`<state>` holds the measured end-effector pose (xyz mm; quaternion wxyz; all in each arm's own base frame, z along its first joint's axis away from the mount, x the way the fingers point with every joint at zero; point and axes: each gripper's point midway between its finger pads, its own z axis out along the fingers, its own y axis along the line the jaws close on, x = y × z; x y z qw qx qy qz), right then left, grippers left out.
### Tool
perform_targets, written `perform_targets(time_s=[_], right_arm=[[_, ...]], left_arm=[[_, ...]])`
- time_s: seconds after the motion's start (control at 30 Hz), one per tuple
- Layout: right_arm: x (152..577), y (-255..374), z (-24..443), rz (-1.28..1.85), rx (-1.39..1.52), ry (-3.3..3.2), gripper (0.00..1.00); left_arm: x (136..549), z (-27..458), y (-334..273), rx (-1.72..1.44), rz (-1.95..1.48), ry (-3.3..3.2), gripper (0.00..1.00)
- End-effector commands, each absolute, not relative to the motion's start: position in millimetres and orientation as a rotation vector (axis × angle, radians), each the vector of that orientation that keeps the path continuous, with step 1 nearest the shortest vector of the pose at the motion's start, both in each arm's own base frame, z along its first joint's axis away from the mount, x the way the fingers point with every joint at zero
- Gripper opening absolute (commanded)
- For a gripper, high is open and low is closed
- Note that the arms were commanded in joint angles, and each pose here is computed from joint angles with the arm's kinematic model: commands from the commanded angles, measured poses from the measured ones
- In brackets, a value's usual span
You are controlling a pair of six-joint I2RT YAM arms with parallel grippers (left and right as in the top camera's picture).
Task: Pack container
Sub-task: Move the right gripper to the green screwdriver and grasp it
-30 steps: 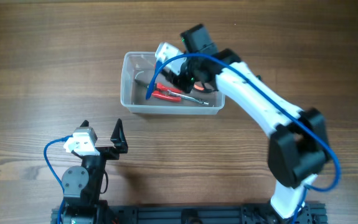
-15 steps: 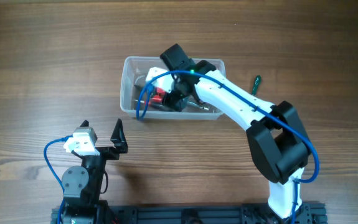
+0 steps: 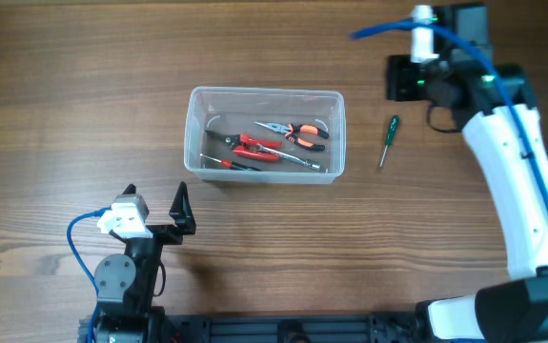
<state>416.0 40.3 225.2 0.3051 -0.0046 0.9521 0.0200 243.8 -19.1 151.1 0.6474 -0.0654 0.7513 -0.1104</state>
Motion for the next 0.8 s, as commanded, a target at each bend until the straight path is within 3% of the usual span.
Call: perform_targets(time_s=[0.0,0.13,0.5,0.67,0.77], right_arm=[[402,25,158,0.126,0.255,2.703,0.65],[392,21,101,0.112,0.409,2.821,0.64],[399,21,15,0.082,0.571,2.955,0.49],[401,19,-7,0.077,0.624,2.969,0.48],[404,18,-10,0.078,0.632,2.962,0.4]], left_arm=[[244,149,-17,-0.166,-0.253,1.708,1.0],[244,149,-17,-0.166,-0.253,1.709,1.0],[244,149,-17,-0.166,-0.253,1.709,1.0],[244,149,-17,-0.166,-0.253,1.708,1.0],[244,149,-17,-0.166,-0.253,1.709,1.0]])
